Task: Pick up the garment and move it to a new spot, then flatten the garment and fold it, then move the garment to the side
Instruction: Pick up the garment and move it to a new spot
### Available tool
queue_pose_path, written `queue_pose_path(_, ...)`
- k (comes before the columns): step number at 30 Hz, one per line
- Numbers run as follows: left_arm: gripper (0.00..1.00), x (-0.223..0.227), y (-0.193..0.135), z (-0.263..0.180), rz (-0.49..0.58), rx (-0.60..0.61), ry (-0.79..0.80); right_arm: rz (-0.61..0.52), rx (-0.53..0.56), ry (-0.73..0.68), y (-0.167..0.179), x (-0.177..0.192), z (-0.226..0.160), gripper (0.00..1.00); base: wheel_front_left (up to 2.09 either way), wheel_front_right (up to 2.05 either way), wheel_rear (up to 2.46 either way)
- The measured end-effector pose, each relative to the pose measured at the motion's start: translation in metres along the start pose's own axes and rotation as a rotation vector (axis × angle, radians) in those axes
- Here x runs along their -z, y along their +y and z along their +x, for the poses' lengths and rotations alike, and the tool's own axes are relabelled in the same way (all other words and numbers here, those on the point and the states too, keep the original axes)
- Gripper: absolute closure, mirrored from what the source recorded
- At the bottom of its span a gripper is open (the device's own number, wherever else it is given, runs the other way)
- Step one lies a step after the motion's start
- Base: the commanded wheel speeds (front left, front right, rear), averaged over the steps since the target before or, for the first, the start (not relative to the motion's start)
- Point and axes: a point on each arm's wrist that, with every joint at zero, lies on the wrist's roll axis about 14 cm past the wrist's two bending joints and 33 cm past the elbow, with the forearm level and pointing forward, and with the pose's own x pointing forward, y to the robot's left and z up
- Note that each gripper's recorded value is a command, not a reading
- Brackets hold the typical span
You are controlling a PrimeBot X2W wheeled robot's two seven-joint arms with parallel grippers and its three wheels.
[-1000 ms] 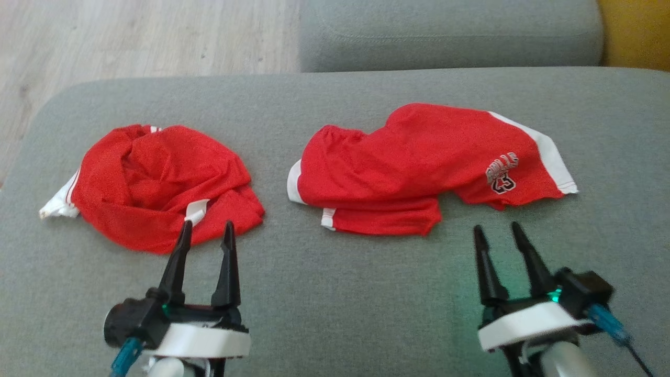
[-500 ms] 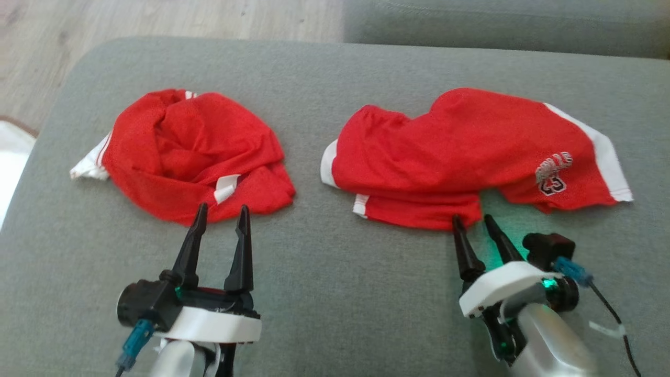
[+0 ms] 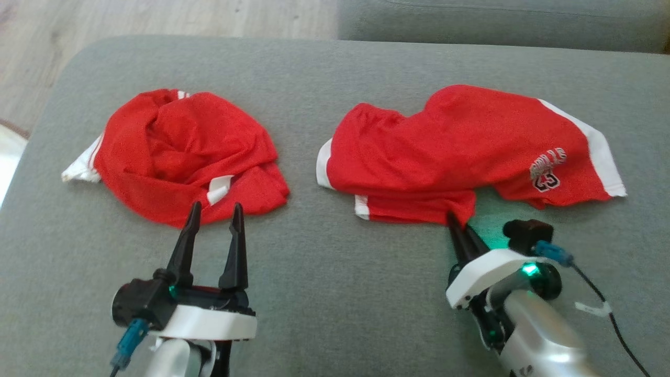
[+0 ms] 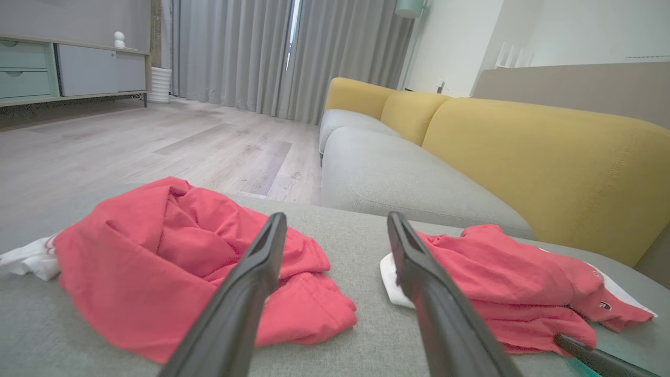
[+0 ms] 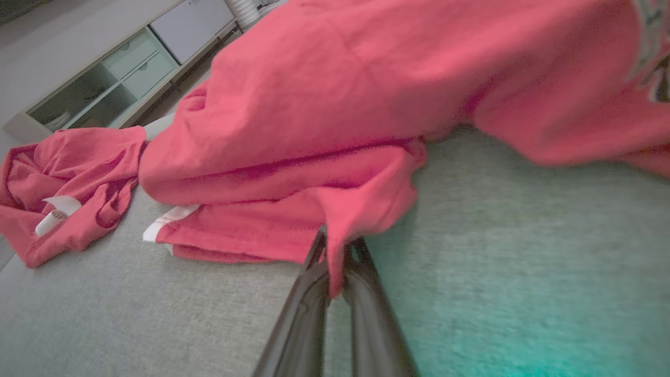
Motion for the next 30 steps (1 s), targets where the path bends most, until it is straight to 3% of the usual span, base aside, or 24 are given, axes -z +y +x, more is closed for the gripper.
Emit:
queue_pose_path(5,0.0,-0.004,-0.008,0.007,-0.006,0.026,-0.014,0.033,0.111,-0.115,-0.034,-0.033,-0.012,1.0,0.0,0.0,0.0)
queue_pose_path(9,0.0,-0.007,-0.019,0.011,-0.012,0.058,-0.027,-0.011,0.213,-0.213,-0.07,-0.057,-0.04,1.0,0.0,0.0,0.0)
queue_pose_path(13,0.0,-0.01,-0.031,0.013,-0.024,0.095,-0.036,-0.09,0.345,-0.226,-0.117,-0.056,-0.082,1.0,0.0,0.0,0.0)
queue_pose_path(20,0.0,-0.016,-0.042,0.016,-0.046,0.121,-0.054,-0.181,0.536,-0.266,-0.182,-0.093,-0.133,1.0,0.0,0.0,0.0)
queue_pose_path(21,0.0,-0.016,-0.043,0.016,-0.05,0.123,-0.053,-0.184,0.545,-0.263,-0.184,-0.095,-0.135,0.06,0.0,0.0,0.0)
queue_pose_path(22,0.0,-0.015,-0.044,0.016,-0.05,0.123,-0.052,-0.193,0.552,-0.251,-0.186,-0.097,-0.135,0.0,0.0,0.0,0.0)
queue_pose_path(26,0.0,-0.014,-0.044,0.016,-0.058,0.121,-0.049,-0.241,0.552,-0.308,-0.179,-0.118,-0.133,0.0,0.0,0.0,0.0)
queue_pose_path(30,0.0,-0.014,-0.046,0.016,-0.058,0.125,-0.048,-0.266,0.486,-0.434,-0.146,-0.141,-0.123,0.0,0.0,0.0,0.0)
